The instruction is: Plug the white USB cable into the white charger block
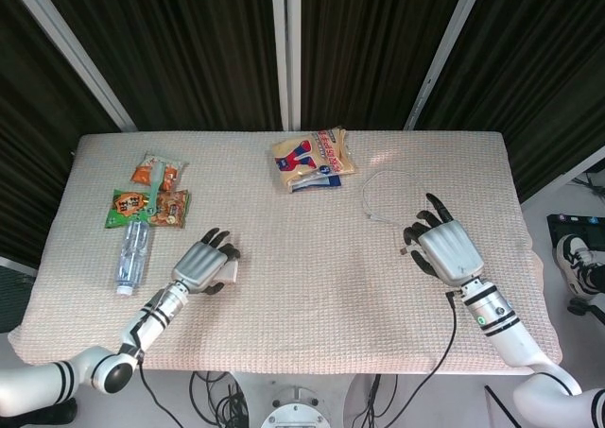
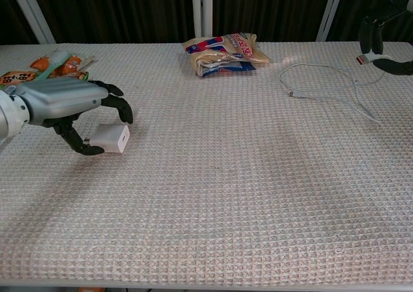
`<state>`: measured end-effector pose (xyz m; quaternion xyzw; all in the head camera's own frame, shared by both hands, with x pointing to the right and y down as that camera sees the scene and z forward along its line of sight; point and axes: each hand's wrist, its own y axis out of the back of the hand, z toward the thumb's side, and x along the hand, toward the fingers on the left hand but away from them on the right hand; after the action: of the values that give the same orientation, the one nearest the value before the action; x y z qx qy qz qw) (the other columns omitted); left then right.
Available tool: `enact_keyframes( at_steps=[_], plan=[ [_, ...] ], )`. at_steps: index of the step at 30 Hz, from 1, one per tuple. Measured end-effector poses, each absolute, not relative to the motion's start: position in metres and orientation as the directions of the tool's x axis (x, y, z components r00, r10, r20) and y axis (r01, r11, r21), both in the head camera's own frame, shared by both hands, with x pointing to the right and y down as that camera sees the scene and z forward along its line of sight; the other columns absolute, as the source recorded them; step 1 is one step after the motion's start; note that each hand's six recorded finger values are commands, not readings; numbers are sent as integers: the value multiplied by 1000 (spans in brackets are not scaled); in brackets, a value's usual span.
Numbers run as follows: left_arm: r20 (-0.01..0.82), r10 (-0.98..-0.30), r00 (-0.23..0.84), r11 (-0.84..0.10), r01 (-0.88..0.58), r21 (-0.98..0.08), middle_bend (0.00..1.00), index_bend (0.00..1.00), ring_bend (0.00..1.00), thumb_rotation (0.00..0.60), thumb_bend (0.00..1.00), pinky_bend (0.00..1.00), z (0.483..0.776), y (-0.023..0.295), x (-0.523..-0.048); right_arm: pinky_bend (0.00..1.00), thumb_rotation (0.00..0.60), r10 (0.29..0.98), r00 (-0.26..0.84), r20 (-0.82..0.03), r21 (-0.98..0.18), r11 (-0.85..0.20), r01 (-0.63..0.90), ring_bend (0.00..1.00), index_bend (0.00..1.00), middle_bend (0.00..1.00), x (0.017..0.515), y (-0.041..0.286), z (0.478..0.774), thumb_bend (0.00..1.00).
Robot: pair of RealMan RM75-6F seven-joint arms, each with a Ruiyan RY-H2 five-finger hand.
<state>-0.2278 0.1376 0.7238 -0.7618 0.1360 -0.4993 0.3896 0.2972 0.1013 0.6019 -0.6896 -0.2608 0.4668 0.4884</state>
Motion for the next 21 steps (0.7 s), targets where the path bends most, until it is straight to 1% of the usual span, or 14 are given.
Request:
enact_keyframes(
  at_steps=[5,8,10,12,17,21],
  plan=[
    [661,-603,447,-665,178,-726,257,279,39,594,250,38,726,138,-230,44,600,818,423,-391,-916,-392,-90,262,597,516,300,103,603,390],
    [667,-613,423,-667,175,-725,265,291,53,553,248,42,728,138,-233,44,600,818,421,-391,-916,-393,-86,261,599,516,301,104,604,390],
    [671,-622,404,-671,167,-723,270,304,58,503,244,42,728,137,-236,44,600,819,422,-389,-916,-393,-82,262,601,516,301,104,604,390],
    [673,-629,390,-674,159,-722,275,313,61,481,242,42,727,138,-238,44,600,818,424,-388,-916,-393,-80,261,603,516,300,104,604,390],
    [681,-625,382,-685,151,-713,282,321,71,442,236,43,726,143,-238,44,600,816,426,-390,-914,-399,-74,262,606,516,300,106,606,394],
    [682,-622,384,-688,148,-711,282,324,71,438,234,43,725,144,-236,43,600,817,426,-388,-915,-398,-69,262,608,516,301,107,606,399]
  ],
)
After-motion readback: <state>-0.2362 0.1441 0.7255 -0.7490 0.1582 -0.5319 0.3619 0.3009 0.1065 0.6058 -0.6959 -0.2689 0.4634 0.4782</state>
